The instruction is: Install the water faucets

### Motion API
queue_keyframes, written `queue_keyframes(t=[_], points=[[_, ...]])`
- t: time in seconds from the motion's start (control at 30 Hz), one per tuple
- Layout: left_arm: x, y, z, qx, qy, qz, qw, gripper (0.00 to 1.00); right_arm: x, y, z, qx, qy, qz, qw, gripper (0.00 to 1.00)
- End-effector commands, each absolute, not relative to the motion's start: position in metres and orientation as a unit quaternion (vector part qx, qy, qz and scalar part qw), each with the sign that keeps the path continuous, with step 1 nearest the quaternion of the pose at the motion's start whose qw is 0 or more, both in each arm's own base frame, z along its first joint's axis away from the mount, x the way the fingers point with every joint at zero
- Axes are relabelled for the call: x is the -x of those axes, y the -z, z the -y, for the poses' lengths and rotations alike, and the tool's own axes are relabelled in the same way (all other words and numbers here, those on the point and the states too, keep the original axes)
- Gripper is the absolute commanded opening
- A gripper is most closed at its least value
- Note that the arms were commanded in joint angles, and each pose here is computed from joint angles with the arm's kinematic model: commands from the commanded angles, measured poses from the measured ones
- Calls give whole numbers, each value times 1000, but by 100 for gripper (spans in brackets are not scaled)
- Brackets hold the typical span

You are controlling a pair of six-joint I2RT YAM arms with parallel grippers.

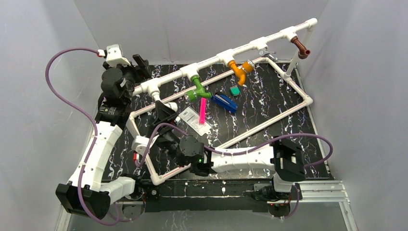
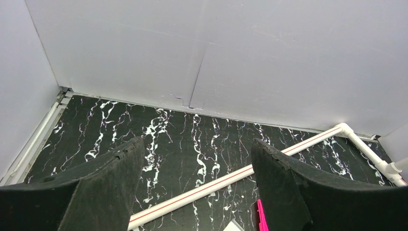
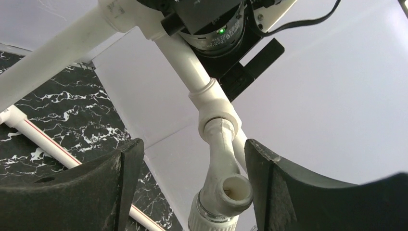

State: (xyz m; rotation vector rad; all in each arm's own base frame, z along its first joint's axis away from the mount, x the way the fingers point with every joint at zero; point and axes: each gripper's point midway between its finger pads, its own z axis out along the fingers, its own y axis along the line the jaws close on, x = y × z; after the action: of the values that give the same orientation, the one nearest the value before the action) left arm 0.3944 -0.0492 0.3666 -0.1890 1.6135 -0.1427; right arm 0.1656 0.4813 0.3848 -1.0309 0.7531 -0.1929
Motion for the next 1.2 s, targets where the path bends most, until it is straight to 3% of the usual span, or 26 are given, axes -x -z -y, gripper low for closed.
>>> queue_keyframes(t=[0.0, 0.23, 0.4, 0.47, 0.6, 1.17], points=[[-359, -187, 38, 63, -7, -889, 454, 79, -175, -424, -465, 416, 58, -379, 824, 81], [-359, -185, 39, 63, -6, -890, 452, 79, -182, -427, -463, 409, 18, -396, 822, 69], [-360, -186, 39, 63, -6, -890, 452, 79, -184, -431, -462, 400, 11, -398, 825, 52], [-360, -186, 39, 63, -7, -890, 452, 79, -186, -431, -463, 397, 7, -401, 826, 39], [-360, -186, 38, 63, -8, -889, 453, 79, -193, -430, -461, 379, 8, -411, 829, 1], [-359, -187, 38, 63, -8, -889, 454, 79, -194, -445, -450, 163, -213, -478, 836, 1]])
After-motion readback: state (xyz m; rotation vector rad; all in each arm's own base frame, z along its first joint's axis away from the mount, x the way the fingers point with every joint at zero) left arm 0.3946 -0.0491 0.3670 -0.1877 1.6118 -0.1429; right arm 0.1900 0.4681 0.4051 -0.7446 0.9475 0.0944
